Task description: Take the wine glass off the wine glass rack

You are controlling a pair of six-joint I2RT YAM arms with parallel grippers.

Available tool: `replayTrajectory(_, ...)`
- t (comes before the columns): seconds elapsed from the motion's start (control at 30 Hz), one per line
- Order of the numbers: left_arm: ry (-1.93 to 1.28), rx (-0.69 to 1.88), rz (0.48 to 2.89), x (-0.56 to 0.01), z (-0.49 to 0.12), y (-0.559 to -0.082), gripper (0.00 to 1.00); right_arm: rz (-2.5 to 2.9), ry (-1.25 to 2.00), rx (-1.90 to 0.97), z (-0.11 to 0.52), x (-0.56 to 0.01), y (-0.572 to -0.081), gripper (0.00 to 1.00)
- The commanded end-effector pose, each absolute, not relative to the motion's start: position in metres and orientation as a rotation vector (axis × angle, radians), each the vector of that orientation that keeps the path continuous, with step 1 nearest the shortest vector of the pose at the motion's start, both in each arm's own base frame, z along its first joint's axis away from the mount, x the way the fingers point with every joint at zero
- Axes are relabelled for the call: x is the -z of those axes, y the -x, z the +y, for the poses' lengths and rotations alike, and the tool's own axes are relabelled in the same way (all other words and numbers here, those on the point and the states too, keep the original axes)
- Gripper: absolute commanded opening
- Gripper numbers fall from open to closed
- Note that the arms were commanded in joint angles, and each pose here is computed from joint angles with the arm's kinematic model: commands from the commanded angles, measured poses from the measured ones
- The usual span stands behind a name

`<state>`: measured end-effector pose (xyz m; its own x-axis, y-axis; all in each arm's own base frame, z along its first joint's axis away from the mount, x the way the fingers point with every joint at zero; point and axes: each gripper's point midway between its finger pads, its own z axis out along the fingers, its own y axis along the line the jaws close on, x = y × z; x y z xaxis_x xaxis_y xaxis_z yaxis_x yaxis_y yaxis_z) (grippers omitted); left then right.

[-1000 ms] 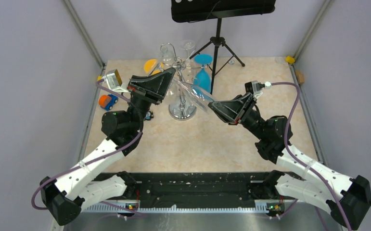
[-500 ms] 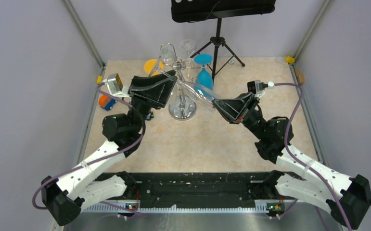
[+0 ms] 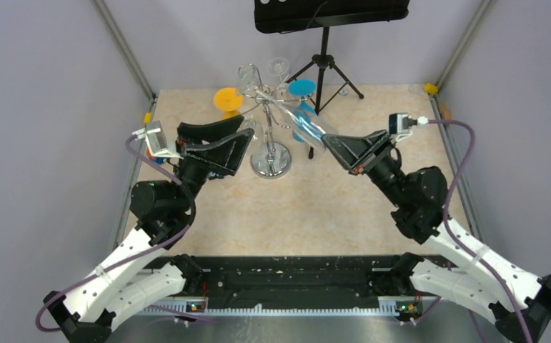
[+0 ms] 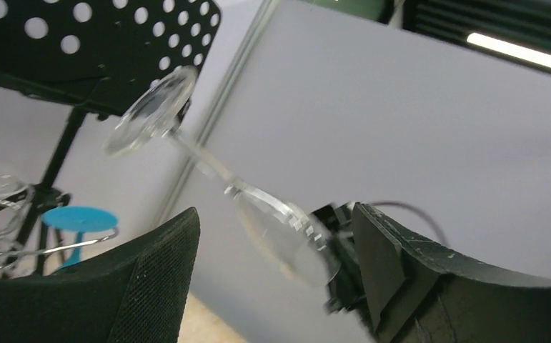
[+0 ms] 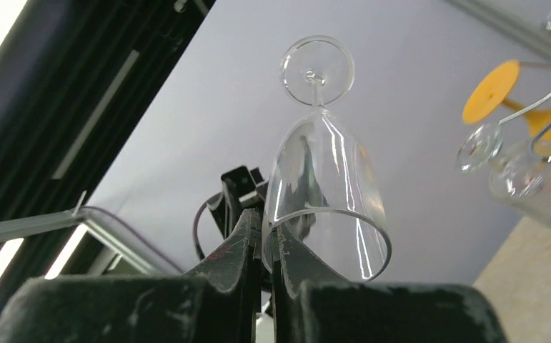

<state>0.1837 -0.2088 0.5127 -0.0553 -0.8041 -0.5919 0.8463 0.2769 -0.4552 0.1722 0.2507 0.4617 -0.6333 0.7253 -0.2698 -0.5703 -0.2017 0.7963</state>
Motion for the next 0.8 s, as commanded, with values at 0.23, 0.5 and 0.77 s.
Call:
replayTrajectory(0.23,-0.139,0.799,1.325,-0.426,-0.179,-0.220,0.89,1.434,-0.233,-0.953,0.136,-0.481,-0.191,0.00)
replayTrajectory(0.5,-0.131,0.623,1.493,-0.403,-0.156,-0.225,0.89,1.657,-0.287,-0.356,0.055,-0.436,-0.197,0.00)
replayTrajectory(0.77,-0.147,0.633,1.525,-0.398,-0.156,-0.219,0.88,1.859,-0.187,0.068,0.042,-0.392,-0.218,0.00)
